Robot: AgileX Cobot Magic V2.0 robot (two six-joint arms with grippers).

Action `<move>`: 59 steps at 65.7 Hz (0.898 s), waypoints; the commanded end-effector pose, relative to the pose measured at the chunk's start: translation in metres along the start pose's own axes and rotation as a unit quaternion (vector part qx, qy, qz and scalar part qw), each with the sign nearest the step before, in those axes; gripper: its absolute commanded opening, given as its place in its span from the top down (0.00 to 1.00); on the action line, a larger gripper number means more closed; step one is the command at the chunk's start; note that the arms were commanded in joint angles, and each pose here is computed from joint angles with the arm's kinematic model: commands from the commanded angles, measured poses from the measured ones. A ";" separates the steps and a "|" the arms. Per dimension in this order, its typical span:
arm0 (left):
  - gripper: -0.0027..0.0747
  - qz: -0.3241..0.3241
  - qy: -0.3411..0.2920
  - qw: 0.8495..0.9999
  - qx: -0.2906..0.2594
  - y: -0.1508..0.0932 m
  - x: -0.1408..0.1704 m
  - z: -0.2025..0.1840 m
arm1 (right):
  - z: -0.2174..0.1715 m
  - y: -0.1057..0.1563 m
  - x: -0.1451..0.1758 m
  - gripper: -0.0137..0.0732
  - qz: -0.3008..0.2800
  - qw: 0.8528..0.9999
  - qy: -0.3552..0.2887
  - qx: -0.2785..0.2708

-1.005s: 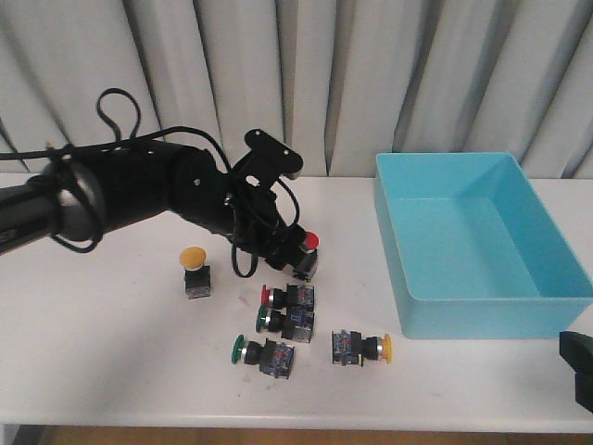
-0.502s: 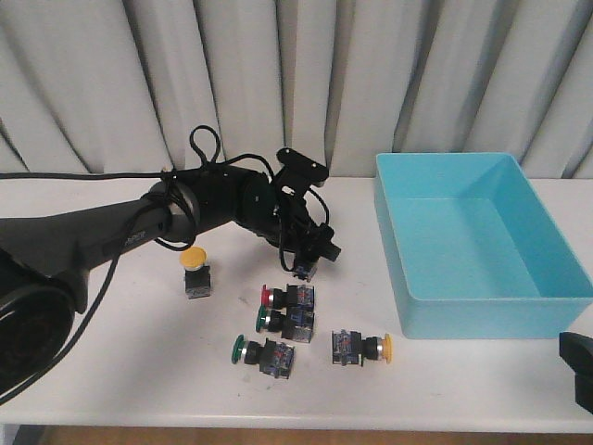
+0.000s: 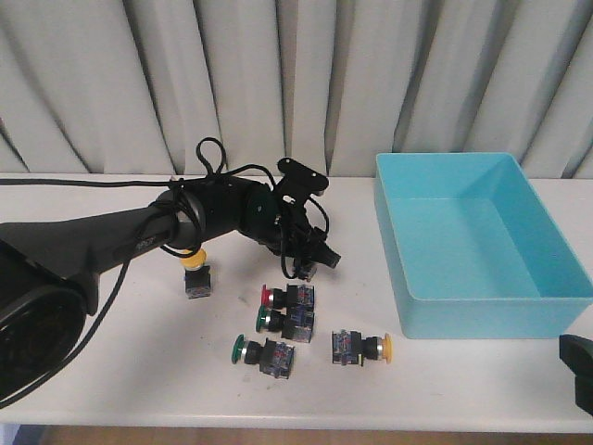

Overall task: Pick red and yellow buttons and place in box
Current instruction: 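Reach the left gripper down over the red-capped button, then close the left gripper on the red-capped button and lift it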

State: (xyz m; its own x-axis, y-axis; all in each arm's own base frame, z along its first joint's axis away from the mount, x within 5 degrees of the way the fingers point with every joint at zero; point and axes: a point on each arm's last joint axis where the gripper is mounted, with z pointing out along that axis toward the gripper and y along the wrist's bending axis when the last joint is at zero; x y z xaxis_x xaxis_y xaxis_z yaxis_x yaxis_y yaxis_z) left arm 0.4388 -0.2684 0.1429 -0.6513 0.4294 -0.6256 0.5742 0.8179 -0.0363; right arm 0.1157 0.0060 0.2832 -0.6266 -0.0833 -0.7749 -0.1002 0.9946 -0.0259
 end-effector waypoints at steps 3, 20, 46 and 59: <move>0.60 -0.002 -0.072 0.997 -0.001 -0.005 -0.033 -0.033 | -0.005 -0.002 -0.013 0.22 -0.003 0.999 -0.038 0.007; 0.71 -0.003 -0.053 0.999 0.007 -0.007 -0.036 -0.049 | -0.005 -0.002 -0.013 0.22 -0.003 0.999 -0.038 0.007; 0.71 0.011 -0.077 0.997 0.021 -0.017 -0.068 -0.160 | -0.005 -0.002 -0.013 0.22 -0.003 0.999 -0.037 0.007; 0.71 0.021 -0.077 0.996 0.027 -0.023 -0.068 -0.219 | -0.005 -0.002 -0.013 0.22 -0.003 0.999 -0.038 0.007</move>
State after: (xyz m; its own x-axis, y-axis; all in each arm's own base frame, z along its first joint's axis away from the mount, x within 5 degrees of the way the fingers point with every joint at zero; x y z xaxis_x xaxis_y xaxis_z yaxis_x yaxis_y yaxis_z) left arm 0.3859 -0.2420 0.2976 -0.6183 0.4471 -0.6464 0.6187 0.7840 -0.0495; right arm 0.1155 0.0060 0.2830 -0.6288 -0.0835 -0.7731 -0.1005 0.9946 -0.0257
